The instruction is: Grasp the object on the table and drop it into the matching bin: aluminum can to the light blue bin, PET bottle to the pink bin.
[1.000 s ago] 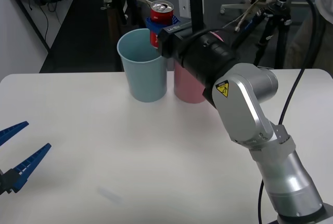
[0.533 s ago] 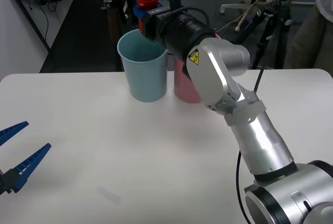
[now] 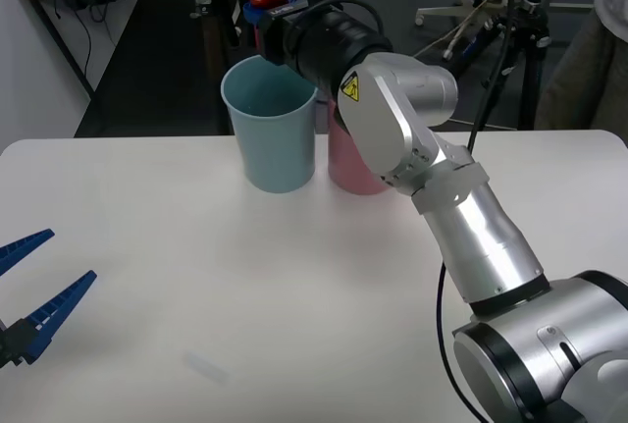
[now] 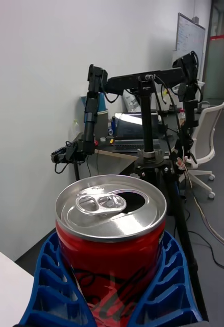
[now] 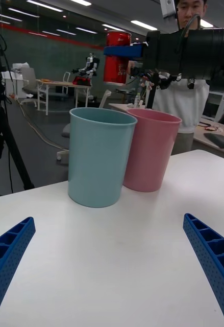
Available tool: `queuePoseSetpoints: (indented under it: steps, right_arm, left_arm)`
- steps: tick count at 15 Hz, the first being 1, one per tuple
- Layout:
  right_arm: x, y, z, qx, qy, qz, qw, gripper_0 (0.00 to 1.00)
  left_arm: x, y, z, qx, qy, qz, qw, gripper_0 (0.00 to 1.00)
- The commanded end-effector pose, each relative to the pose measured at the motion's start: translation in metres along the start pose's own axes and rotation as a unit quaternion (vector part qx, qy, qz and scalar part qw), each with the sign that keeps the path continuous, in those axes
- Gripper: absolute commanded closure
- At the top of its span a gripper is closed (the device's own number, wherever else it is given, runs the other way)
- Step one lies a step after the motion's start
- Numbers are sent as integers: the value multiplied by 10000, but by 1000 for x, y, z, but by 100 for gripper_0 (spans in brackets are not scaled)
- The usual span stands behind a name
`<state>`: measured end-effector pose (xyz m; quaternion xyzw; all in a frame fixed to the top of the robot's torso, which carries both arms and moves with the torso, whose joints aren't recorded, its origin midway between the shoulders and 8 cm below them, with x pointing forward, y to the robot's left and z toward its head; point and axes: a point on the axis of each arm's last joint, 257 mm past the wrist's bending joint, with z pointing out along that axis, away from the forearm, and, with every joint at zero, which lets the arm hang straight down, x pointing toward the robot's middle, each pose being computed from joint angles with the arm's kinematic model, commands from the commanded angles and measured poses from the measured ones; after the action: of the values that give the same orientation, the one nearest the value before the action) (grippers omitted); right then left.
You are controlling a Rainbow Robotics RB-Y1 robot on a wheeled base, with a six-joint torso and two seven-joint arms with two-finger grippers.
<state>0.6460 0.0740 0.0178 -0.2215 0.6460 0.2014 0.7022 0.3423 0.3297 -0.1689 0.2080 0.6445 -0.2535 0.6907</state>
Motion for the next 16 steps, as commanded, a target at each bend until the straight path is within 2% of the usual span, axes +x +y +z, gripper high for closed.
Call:
queuePoseSetpoints:
  steps: [1,2,3,4,16]
  right_arm:
    - [-1,-2,0,11,-13,-26,10000,100]
    - [-2,-2,-1,14,-25,-7,10000,99]
    - [-1,-2,-1,-3,-25,66,10000,10]
    - [0,-3,-1,2,-22,81,10000,0]
    - [-3,-2,-2,-16,-94,116,9999,0]
  left_arm:
    - [0,0,0,0,0,0,10000,0]
    - [0,0,0,0,0,0,10000,0]
    - [0,0,0,0,0,0,10000,0]
    - [0,0,0,0,0,0,10000,0]
    - [0,0,0,0,0,0,10000,0]
